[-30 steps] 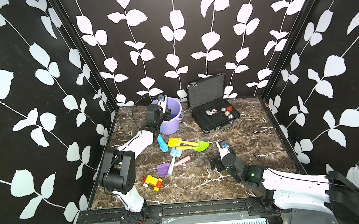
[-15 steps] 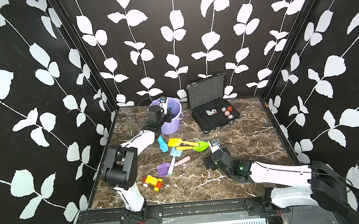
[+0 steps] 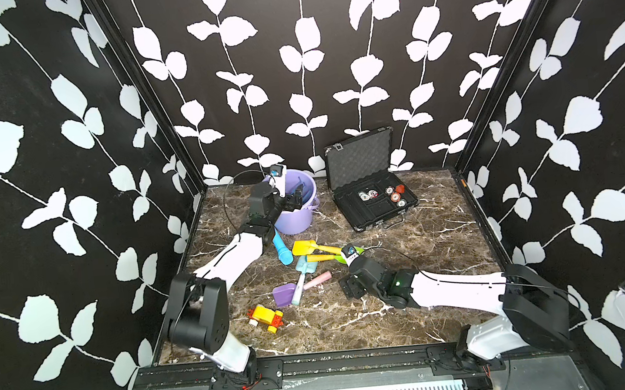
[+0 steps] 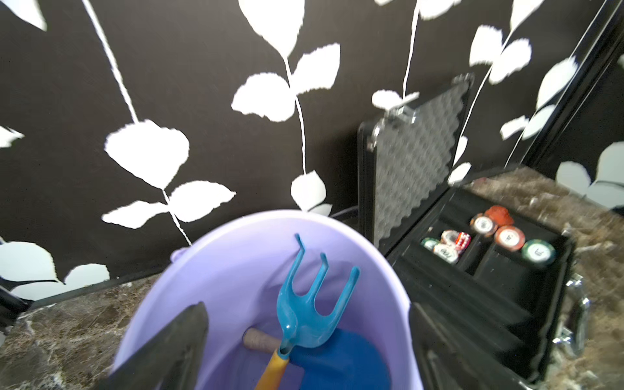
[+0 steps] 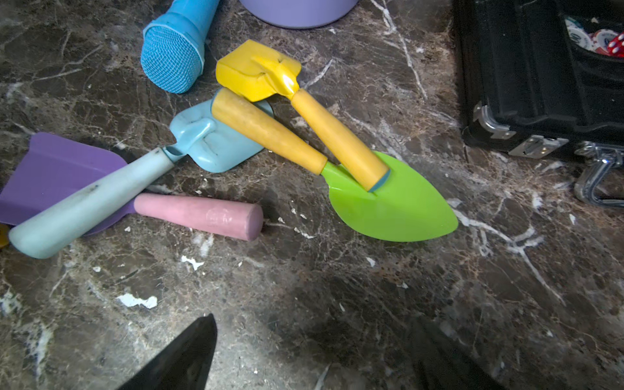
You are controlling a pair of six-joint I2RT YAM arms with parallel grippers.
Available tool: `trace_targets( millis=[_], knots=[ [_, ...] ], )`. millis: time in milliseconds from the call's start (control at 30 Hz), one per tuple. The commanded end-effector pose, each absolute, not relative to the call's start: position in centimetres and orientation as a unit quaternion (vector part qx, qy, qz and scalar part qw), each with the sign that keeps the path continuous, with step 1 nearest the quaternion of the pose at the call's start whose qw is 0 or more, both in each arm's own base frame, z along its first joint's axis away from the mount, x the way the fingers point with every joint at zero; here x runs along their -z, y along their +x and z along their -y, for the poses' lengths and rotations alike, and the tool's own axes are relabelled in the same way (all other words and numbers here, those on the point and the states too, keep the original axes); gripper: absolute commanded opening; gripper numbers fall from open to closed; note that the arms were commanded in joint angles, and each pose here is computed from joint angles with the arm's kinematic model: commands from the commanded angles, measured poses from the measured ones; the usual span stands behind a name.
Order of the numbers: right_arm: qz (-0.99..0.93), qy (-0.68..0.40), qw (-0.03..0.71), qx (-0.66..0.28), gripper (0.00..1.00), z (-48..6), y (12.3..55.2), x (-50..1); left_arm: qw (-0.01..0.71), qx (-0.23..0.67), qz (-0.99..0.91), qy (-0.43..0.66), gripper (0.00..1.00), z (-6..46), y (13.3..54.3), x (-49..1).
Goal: Organize the gardening tools
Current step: Place the gardening tool in the container, then pick up the gardening tool from the center of the board.
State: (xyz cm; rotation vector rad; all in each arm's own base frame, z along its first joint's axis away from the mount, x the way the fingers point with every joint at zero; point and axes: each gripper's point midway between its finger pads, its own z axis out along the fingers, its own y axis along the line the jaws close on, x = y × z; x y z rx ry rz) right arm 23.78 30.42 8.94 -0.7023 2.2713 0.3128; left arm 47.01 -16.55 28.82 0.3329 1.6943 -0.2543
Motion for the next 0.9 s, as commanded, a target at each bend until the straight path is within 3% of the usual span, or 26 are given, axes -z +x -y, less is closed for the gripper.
trace_targets(
  millis=[0,533,867],
  knots=[
    [-0.887,-0.26,0.362,-0.121,0.89,-31.0,24.2,-9.1,0.637,0.125,-0.752,0.113,0.99,15.4,45.1,-30.4],
    [-0.896,-0.19,0.39,-0.091,0.91,-29.0,25.9,-10.3,0.558,0.166,-0.813,-0.023,0.99,10.9,35.8,-26.2],
    [-0.903,-0.161,0.383,-0.113,0.88,-29.0,27.2,-10.1,0.474,0.22,-0.851,-0.044,0.99,11.0,30.0,-17.8]
  ],
)
